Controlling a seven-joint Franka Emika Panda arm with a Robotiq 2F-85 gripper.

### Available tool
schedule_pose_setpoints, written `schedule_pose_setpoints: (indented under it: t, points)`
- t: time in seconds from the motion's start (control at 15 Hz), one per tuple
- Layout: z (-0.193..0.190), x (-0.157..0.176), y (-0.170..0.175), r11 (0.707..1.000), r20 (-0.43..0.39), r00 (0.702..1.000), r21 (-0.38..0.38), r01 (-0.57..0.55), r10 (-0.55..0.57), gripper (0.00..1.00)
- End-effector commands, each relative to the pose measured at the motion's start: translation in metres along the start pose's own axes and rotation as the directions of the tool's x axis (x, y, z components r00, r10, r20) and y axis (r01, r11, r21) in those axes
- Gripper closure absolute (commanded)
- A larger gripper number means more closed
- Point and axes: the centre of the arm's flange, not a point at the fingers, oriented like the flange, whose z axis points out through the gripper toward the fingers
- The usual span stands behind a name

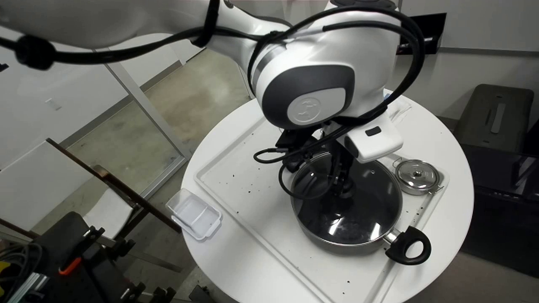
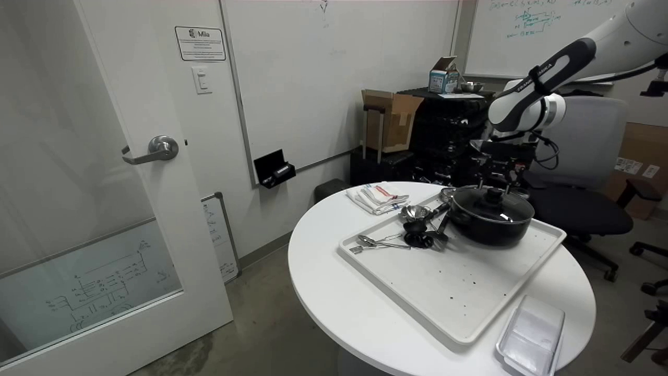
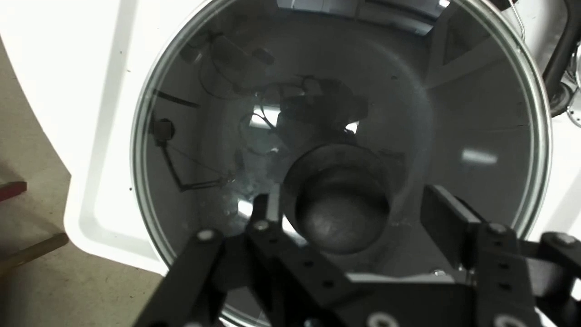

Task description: Pick up the lid and cover the pot

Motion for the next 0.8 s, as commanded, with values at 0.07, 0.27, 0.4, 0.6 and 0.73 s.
schedule_pose_setpoints:
  t: [0.07,0.27,0.4,0.6,0.73]
  points:
    - [-0.016,-0.012,0.004,1.0,0.005,1.0,0.027,0.014,-0.014,0.0]
    - [-0.019,-0.014,0.002,0.999,0.005,1.0,0.03,0.019,-0.019,0.0]
    - [-0.019,-0.015,0.002,0.999,0.006,1.0,0.026,0.02,-0.02,0.0]
    - [-0.011,-0.005,-0.004,1.0,-0.002,1.0,0.012,0.006,-0.006,0.0]
    - [-0.011,-0.004,-0.003,1.0,-0.002,1.0,0.011,0.005,-0.005,0.0]
